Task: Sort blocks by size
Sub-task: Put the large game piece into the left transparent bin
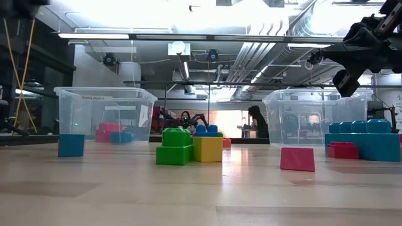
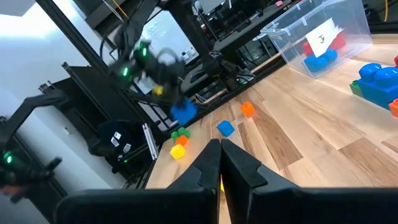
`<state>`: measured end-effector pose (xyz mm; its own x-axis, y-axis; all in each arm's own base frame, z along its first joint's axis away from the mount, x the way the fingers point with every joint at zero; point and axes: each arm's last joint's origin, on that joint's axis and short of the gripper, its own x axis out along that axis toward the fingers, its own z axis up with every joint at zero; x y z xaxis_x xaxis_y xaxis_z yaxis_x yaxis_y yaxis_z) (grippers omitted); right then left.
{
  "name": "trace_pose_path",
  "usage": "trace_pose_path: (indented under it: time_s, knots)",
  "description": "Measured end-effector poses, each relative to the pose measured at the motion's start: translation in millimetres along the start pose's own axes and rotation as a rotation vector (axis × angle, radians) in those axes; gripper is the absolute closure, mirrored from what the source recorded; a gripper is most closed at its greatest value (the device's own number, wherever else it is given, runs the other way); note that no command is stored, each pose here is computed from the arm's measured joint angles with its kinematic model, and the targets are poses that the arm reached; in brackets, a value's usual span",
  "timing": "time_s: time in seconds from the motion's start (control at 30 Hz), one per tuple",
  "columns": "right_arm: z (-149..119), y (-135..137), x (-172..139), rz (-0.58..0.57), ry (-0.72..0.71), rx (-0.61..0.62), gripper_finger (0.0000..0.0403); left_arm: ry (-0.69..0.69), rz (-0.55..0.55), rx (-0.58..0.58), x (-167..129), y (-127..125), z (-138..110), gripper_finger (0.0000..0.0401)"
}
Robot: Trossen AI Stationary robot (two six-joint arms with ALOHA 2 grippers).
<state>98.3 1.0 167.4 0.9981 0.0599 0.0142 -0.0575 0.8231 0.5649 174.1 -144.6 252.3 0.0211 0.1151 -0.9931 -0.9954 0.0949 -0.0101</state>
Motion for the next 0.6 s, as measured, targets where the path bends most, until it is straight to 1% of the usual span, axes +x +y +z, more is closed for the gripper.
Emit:
trace_pose_path:
  time_s: [0.1,0.23,0.33,0.4,0.43,0.6]
  knots:
    - [0,0,0,0.0,0.0,0.0,0.0398,-0.128,-0.073,-0.023,-20,15,34,0.033]
    - [0,0,0,0.0,0.0,0.0,0.0398,-0.342,-0.238,-0.056,-40,23,87,0.033]
    - [0,0,0,0.0,0.0,0.0,0.0398,-0.467,-0.284,-0.037,-49,24,124,0.033]
    - [0,0,0,0.0,0.0,0.0,0.0398,-0.528,-0.269,0.011,-52,24,147,0.033]
    - [0,0,0,0.0,0.0,0.0,0.0398,-0.552,-0.243,0.036,-53,26,159,0.033]
    - [0,0,0,0.0,0.0,0.0,0.0398,-0.601,-0.066,0.093,-51,43,217,0.033]
